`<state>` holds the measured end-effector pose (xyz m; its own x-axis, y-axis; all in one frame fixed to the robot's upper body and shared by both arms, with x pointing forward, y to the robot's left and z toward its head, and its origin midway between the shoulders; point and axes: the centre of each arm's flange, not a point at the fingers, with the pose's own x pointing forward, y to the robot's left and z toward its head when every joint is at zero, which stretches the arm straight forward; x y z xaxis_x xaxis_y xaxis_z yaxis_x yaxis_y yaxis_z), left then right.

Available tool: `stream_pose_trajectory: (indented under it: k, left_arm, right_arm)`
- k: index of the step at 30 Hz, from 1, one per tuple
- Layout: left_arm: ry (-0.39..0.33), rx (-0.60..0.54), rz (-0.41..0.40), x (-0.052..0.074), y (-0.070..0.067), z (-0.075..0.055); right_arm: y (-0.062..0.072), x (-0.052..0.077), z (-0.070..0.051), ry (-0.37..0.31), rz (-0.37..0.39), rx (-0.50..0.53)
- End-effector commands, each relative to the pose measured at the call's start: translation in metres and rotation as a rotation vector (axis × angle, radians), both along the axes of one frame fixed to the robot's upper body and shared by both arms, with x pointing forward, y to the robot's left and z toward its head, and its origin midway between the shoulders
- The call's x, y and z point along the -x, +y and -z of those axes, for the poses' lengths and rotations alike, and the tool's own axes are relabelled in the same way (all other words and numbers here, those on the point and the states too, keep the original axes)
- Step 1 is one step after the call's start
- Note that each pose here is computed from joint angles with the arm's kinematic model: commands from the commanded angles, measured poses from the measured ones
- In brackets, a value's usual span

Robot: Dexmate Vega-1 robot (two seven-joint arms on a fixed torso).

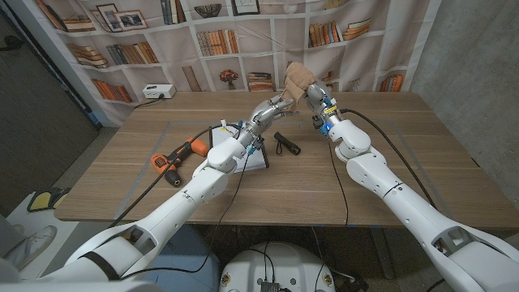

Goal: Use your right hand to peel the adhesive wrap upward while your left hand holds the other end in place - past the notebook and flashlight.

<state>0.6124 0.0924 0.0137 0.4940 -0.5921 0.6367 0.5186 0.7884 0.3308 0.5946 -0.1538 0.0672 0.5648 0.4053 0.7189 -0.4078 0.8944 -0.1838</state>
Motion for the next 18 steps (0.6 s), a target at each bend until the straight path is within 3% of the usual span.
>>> stream_pose_trajectory:
  k: [1, 18]
  left_arm:
    - [0.025, 0.049, 0.048, -0.0023, -0.0080, 0.0042]
    - [0.053, 0.115, 0.050, 0.0014, -0.0129, 0.0066]
  right_arm:
    - [0.0004, -0.0023, 0.0016, 0.008, -0.001, 0.001]
    - [-0.0049, -0.0021, 0.0056, 0.016, 0.009, -0.001]
